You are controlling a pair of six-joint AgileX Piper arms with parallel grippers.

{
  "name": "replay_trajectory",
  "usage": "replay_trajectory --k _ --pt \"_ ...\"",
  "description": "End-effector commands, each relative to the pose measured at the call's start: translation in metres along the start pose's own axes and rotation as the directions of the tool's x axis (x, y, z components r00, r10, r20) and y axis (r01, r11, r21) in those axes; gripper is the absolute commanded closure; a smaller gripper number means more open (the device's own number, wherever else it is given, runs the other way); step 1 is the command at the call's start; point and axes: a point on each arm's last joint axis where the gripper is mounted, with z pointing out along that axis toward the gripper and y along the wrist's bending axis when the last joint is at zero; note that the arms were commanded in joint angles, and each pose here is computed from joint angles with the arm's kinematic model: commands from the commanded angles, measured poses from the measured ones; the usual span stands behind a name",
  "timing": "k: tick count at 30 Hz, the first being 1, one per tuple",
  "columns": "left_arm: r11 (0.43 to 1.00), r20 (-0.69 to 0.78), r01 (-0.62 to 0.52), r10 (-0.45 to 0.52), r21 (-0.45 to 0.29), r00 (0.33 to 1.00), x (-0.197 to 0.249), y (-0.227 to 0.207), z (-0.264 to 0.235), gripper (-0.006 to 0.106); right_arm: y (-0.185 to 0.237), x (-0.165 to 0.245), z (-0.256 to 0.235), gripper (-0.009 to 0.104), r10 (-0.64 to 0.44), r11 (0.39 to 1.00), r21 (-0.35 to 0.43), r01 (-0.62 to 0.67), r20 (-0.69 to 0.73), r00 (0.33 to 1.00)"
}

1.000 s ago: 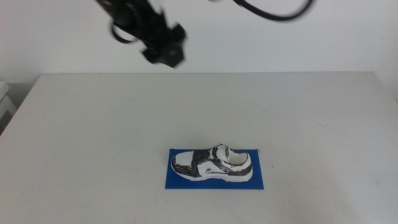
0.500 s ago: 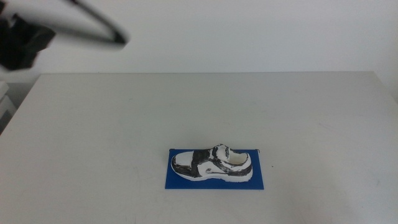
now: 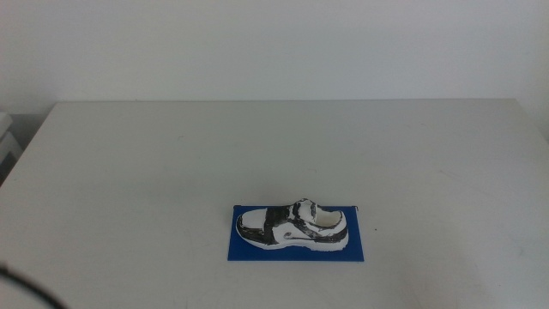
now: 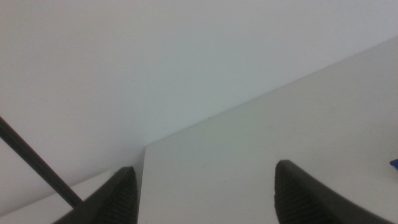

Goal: Use one arm to grab the shoe from the table and place it on the mat.

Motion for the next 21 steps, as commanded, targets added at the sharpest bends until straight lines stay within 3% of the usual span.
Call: replay_trajectory --k 1,5,13,16,21 --pt "0.998 0.144 0.038 -0.031 -0.049 0.989 -0.001 0.000 -0.009 0.028 -0.001 -0.011 -0.003 0.029 -0.022 1.000 0.013 0.020 0.107 0.994" --pt "0.996 0.176 0.069 -0.059 -0.051 0.983 0.020 -0.009 -0.015 0.028 -0.001 -0.011 -0.003 0.029 -0.022 1.000 0.013 0.020 0.107 0.994" --pt "0.937 0.156 0.349 -0.343 -0.006 0.926 0.064 -0.025 -0.003 0.024 -0.001 -0.011 -0.003 0.029 -0.022 1.000 0.013 0.020 0.107 0.994" --pt "0.913 0.135 0.409 -0.405 -0.002 0.904 0.080 -0.031 -0.001 0.019 -0.001 -0.011 -0.003 0.029 -0.022 1.000 0.013 0.020 0.107 0.994" --pt "0.913 0.124 0.407 -0.403 -0.008 0.907 0.104 -0.040 -0.002 0.013 -0.001 -0.011 -0.003 0.029 -0.022 1.000 0.013 0.020 0.107 0.994"
